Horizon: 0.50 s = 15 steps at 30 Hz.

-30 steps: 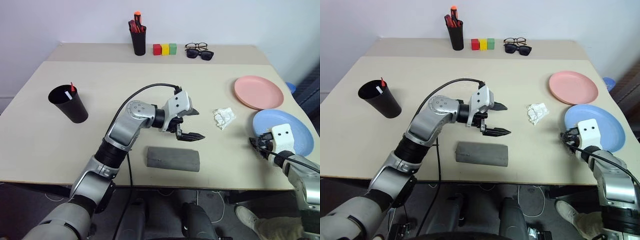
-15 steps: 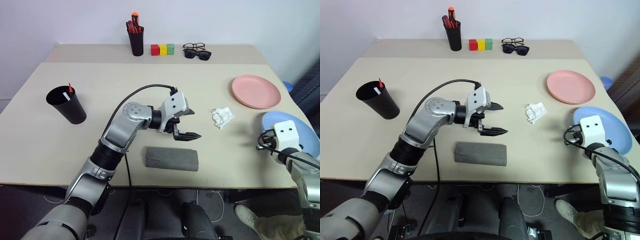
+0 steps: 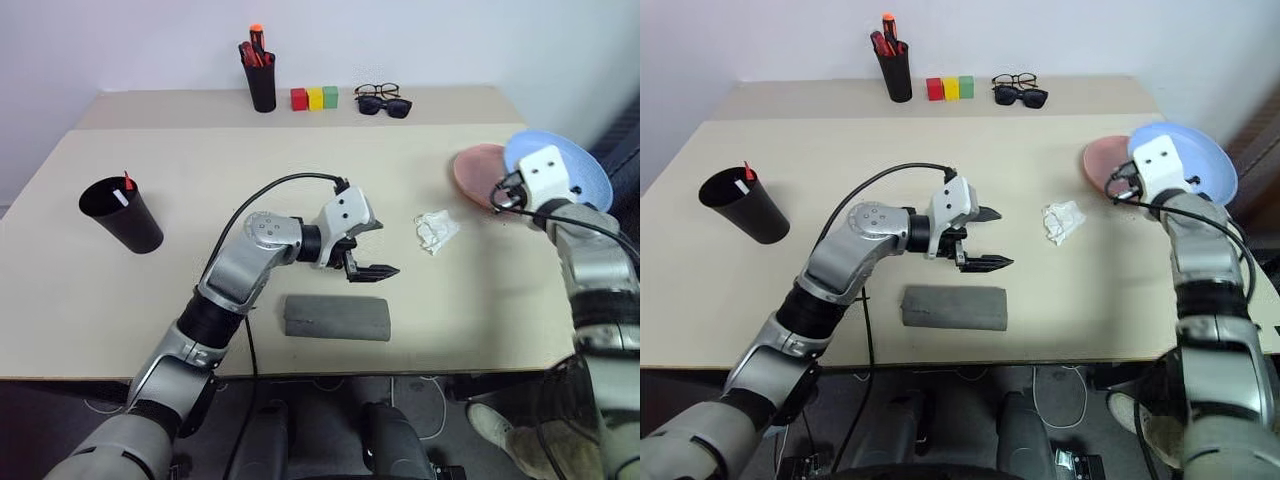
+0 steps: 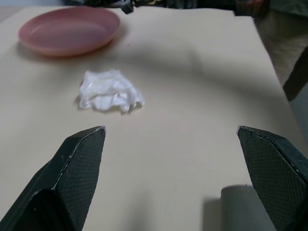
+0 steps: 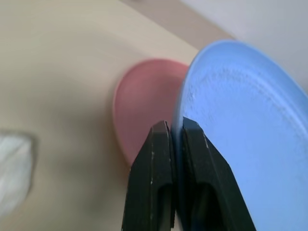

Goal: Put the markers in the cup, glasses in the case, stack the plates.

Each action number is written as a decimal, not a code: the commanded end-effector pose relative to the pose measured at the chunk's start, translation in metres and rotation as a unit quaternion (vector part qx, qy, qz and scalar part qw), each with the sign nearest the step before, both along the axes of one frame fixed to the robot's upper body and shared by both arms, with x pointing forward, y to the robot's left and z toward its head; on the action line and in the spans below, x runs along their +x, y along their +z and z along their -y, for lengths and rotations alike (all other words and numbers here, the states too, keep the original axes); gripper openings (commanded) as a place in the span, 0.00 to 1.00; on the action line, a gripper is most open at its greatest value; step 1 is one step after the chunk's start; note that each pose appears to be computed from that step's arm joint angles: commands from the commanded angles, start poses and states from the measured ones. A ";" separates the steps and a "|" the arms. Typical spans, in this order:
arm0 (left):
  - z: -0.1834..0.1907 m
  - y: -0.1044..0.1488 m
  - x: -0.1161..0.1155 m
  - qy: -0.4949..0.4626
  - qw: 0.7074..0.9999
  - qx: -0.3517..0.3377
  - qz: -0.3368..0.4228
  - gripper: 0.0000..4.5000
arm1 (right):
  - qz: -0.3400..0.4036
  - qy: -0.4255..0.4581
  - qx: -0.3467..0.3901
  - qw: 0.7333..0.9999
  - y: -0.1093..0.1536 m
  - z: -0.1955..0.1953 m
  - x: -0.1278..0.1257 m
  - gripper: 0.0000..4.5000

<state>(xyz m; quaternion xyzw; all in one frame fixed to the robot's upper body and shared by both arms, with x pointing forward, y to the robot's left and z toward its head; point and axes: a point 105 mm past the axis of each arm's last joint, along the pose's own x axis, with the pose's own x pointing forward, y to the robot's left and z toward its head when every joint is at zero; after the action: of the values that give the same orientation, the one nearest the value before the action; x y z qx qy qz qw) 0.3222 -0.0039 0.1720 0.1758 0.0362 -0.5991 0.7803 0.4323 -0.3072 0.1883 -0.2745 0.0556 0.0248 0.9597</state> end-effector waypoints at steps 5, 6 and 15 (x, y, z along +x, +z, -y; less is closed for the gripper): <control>-0.023 0.011 -0.005 0.053 0.998 -0.018 0.010 1.00 | 0.034 0.011 -0.022 0.999 0.022 -0.018 0.023 0.44; -0.025 0.011 -0.006 0.060 0.998 -0.019 0.009 1.00 | 0.042 0.012 -0.017 0.999 0.025 -0.021 0.025 0.55; -0.045 0.017 -0.025 0.050 0.995 -0.087 -0.009 1.00 | 0.028 0.108 0.142 0.983 0.013 -0.046 0.016 0.78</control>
<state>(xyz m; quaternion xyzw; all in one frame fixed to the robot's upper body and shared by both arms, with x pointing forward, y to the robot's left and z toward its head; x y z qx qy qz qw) 0.3042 0.0370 0.1696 0.1118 0.0440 -0.5523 0.8250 0.4523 -0.2663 0.1942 -0.1673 0.0126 0.1044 0.9803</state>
